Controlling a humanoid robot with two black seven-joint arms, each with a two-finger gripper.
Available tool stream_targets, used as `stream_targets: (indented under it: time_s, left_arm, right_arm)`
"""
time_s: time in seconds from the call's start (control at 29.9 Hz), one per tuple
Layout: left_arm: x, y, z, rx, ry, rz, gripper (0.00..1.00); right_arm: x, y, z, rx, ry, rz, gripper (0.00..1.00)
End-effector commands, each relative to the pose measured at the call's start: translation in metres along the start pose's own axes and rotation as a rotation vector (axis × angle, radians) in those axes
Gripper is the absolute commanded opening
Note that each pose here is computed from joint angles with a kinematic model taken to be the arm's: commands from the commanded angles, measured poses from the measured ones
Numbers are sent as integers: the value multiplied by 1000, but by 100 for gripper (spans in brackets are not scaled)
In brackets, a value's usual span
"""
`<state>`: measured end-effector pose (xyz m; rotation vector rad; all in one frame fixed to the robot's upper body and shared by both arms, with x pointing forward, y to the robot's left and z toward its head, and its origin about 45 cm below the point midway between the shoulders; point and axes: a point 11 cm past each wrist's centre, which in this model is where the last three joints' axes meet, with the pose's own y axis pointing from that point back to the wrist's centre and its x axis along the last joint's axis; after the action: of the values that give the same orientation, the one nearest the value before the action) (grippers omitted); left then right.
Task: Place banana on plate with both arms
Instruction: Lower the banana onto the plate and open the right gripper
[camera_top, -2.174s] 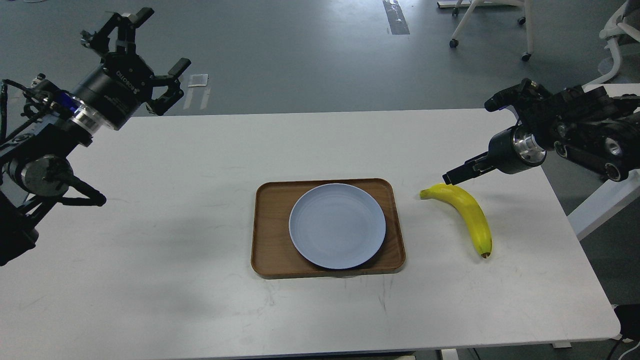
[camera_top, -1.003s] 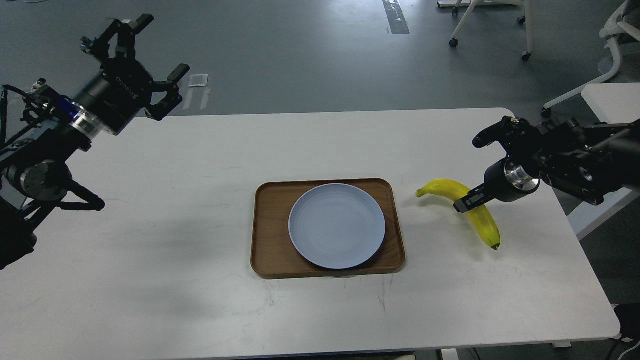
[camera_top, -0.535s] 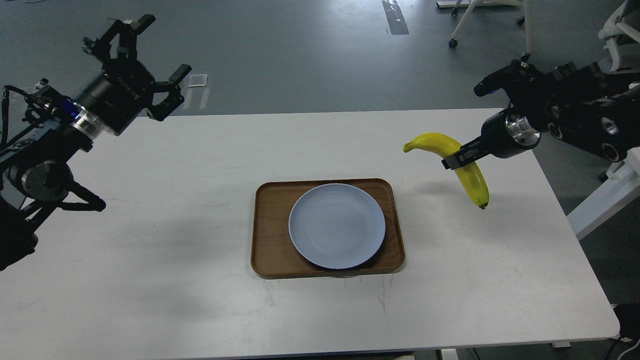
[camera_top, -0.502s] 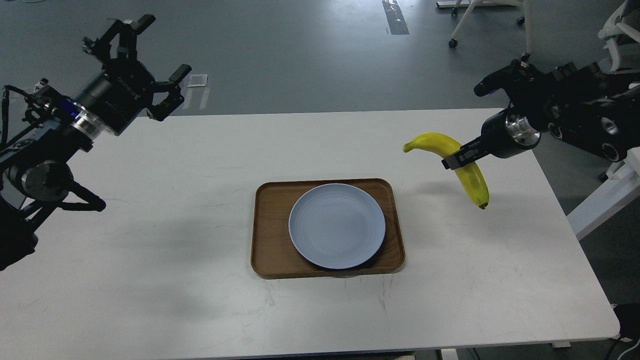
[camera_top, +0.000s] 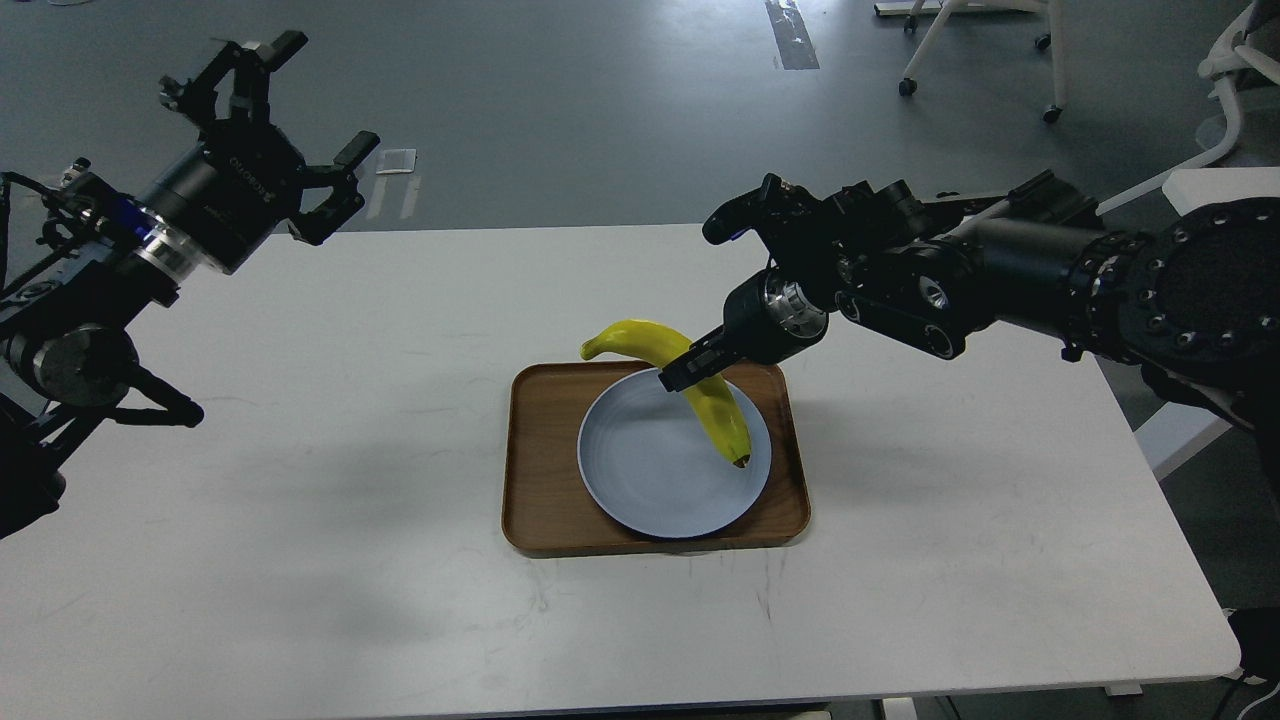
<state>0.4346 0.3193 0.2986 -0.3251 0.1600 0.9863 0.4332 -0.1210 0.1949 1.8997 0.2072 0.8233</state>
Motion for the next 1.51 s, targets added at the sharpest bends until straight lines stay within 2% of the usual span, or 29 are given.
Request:
stream_targets:
  time_s: [0.0, 0.07, 0.23, 0.47, 0.7, 0.97, 1.0, 1.04, 1.17, 1.24, 1.47]
  left_arm:
    - [0, 1, -1, 1, 1, 2, 98]
    - [1, 1, -1, 2, 2, 3, 98]
    - [1, 1, -1, 2, 2, 3, 98]
    - [1, 2, -1, 2, 1, 4, 98]
    - [5, 5, 3, 3, -12, 12, 98]
    - [10, 9, 9, 5, -27, 23, 98]
    - [10, 9, 9, 5, -27, 23, 98]
    - [10, 9, 9, 5, -27, 23, 98]
    - [11, 10, 9, 5, -28, 24, 98]
    - [10, 9, 9, 5, -27, 23, 98]
    - [10, 9, 9, 5, -27, 23, 98]
  right_arm:
    - [-7, -4, 12, -23, -23, 2, 17]
    - [-8, -4, 13, -26, -26, 3, 18]
    - [-10, -4, 18, -37, -34, 6, 25]
    - [-6, -6, 10, 28, -128, 52, 28]
    - [-8, -7, 9, 31, -125, 44, 29]
    - [-29, -18, 12, 30, -139, -5, 39]
    - [-31, -19, 13, 30, -143, -6, 42]
    - [-31, -19, 13, 30, -145, -4, 53]
    - [-28, -18, 12, 37, -155, 11, 77]
    - [-26, -17, 13, 35, -155, 15, 93]
    - [-17, -13, 14, 47, -192, 56, 100]
